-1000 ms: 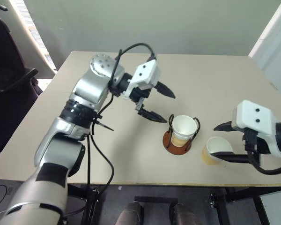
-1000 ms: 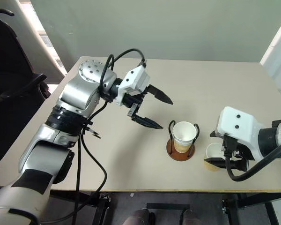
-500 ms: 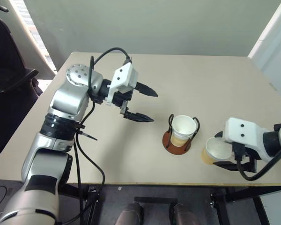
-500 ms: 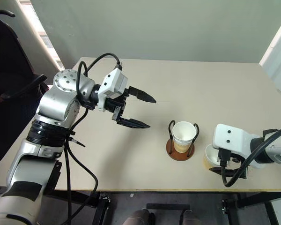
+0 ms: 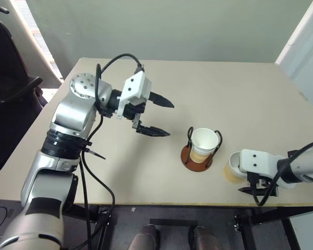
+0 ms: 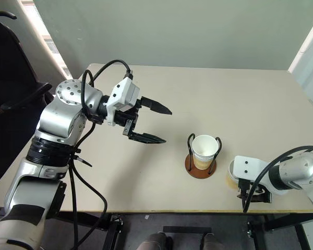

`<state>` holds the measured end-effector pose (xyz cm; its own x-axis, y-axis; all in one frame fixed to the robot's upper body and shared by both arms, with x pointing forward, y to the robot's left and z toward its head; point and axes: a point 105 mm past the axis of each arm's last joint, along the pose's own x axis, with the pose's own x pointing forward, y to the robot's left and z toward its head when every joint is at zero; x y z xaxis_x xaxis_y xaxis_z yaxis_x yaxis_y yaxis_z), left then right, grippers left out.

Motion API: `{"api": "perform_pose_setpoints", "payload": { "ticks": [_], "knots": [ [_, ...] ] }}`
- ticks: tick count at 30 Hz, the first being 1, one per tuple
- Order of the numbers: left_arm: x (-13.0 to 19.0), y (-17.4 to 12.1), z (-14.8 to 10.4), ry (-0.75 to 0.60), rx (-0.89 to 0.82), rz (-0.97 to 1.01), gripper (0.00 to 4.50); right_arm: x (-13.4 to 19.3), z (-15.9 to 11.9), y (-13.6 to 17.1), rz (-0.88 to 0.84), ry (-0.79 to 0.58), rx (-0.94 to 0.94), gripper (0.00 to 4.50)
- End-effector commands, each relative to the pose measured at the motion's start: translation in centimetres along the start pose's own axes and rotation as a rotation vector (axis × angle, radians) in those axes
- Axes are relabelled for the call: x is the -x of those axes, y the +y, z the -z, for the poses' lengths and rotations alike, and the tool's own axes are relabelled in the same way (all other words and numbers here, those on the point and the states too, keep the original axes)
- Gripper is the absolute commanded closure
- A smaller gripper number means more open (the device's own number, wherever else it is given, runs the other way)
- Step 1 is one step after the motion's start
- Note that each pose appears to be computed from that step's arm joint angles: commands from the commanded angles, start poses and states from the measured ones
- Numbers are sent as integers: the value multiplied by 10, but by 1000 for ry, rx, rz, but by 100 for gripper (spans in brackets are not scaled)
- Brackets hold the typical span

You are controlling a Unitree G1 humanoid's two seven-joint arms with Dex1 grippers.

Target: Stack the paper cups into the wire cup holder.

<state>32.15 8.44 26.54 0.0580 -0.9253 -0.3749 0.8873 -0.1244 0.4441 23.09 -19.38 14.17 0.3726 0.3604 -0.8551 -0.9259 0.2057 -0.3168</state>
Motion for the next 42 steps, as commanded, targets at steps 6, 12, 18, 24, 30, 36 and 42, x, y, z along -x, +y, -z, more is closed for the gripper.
{"api": "perform_pose_setpoints", "payload": {
  "ticks": [6, 12, 18, 24, 30, 36, 42],
  "knots": [
    [9, 0, -8, 4, -52, -30, 0, 10, -7, -8, 40, -30, 71, 385],
    [10, -2, -5, 11, -48, -23, 0, 66, -28, -40, 142, -103, 124, 446],
    [5, -6, -4, 7, -49, 2, 0, 114, -94, -61, 201, -273, 335, 446],
    [4, -8, -5, 5, -58, 19, 0, 105, -142, -60, 92, -320, 491, 446],
    [5, -6, -7, 11, -67, 19, 0, 83, -143, -63, 24, -255, 568, 446],
    [6, -7, -7, 14, -69, 13, 0, 70, -125, -67, -12, -170, 607, 446],
    [6, -8, -7, 14, -66, 6, 0, 60, -121, -60, -72, -154, 650, 446]
  ]
}}
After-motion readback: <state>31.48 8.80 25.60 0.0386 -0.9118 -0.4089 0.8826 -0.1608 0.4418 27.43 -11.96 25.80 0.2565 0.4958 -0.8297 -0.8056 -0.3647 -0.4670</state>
